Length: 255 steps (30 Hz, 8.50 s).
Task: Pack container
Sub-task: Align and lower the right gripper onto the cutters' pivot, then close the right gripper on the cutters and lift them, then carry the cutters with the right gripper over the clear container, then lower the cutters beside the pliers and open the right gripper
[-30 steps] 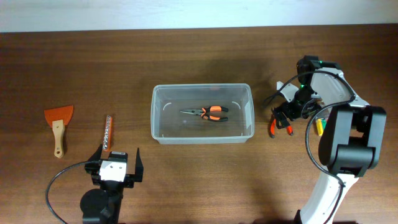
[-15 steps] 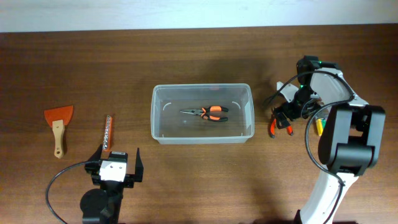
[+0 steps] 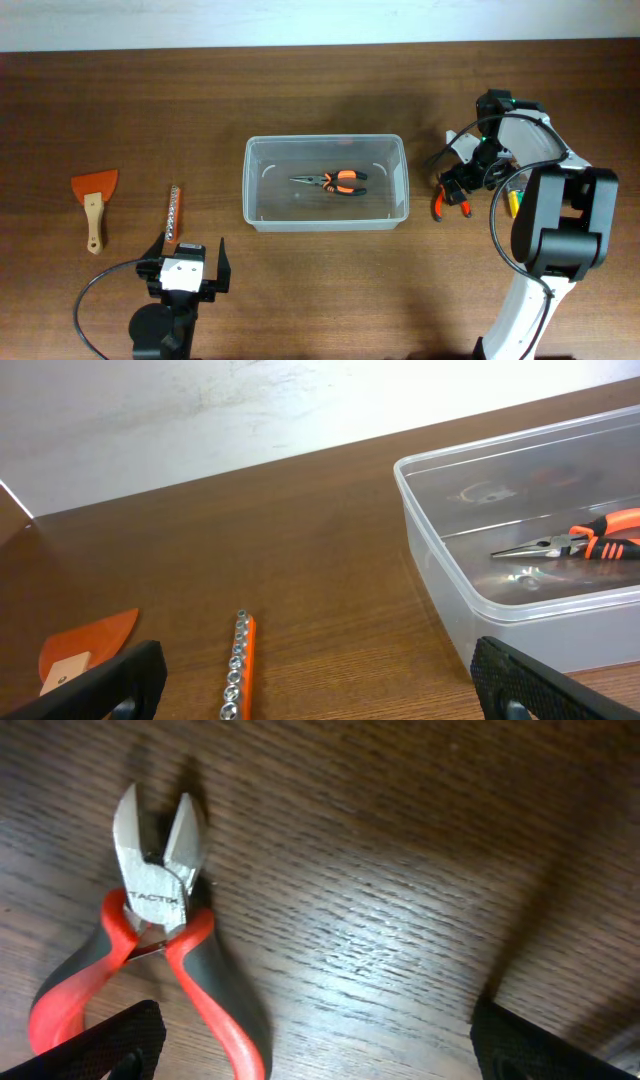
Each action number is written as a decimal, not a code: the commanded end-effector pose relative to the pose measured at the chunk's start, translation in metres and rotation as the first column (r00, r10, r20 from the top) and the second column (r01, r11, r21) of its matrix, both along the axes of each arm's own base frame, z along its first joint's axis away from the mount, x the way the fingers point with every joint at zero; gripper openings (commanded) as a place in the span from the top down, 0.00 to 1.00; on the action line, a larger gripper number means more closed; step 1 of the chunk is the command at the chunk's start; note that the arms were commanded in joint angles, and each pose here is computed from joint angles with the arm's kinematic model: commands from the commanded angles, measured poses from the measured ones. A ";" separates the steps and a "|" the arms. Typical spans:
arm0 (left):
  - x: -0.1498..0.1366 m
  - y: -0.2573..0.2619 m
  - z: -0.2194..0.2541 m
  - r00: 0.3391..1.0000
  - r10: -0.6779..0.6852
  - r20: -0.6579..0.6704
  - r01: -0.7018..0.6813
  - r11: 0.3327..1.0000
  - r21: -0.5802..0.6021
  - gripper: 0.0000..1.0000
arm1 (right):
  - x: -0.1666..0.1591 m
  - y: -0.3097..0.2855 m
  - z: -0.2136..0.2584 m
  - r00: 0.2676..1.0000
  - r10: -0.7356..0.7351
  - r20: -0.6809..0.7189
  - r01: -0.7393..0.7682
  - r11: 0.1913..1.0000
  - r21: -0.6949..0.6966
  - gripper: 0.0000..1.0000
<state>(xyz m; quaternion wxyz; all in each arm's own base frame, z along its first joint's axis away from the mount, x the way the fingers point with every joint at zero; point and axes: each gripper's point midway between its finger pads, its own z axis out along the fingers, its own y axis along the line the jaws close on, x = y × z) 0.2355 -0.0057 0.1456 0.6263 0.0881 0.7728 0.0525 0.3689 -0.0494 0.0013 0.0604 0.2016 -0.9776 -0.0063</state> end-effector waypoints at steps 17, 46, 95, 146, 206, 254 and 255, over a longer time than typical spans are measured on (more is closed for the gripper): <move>0.000 -0.001 -0.001 1.000 -0.004 0.003 0.004 1.000 -0.007 0.01 | -0.018 0.001 -0.024 0.999 -0.009 -0.047 0.009 1.000 -0.008 0.01; 0.000 -0.001 -0.001 1.000 -0.004 0.003 0.004 1.000 -0.007 0.01 | -0.012 0.012 -0.026 1.000 -0.017 -0.020 0.018 0.998 0.053 0.30; 0.000 -0.001 -0.001 1.000 -0.004 0.003 0.004 1.000 -0.007 0.01 | -0.007 0.013 -0.025 1.000 -0.019 -0.001 0.019 0.998 0.062 0.96; 0.000 -0.001 -0.001 1.000 -0.004 0.003 0.004 1.000 -0.007 0.01 | 0.033 0.228 0.261 0.732 0.512 0.450 -0.591 0.806 0.044 0.96; 0.000 -0.001 -0.001 1.000 -0.004 0.003 0.004 1.000 -0.007 0.01 | 0.004 0.322 0.069 0.578 0.783 0.229 -0.816 0.554 0.164 0.96; 0.000 -0.001 -0.001 1.000 -0.004 0.003 0.004 1.000 -0.007 0.01 | 0.006 0.319 0.021 0.603 0.769 0.210 -0.796 0.568 0.207 0.87; 0.000 -0.001 -0.001 1.000 -0.004 0.003 0.004 1.000 -0.007 0.01 | 0.006 0.319 0.021 0.603 0.769 0.210 -0.797 0.568 0.207 0.84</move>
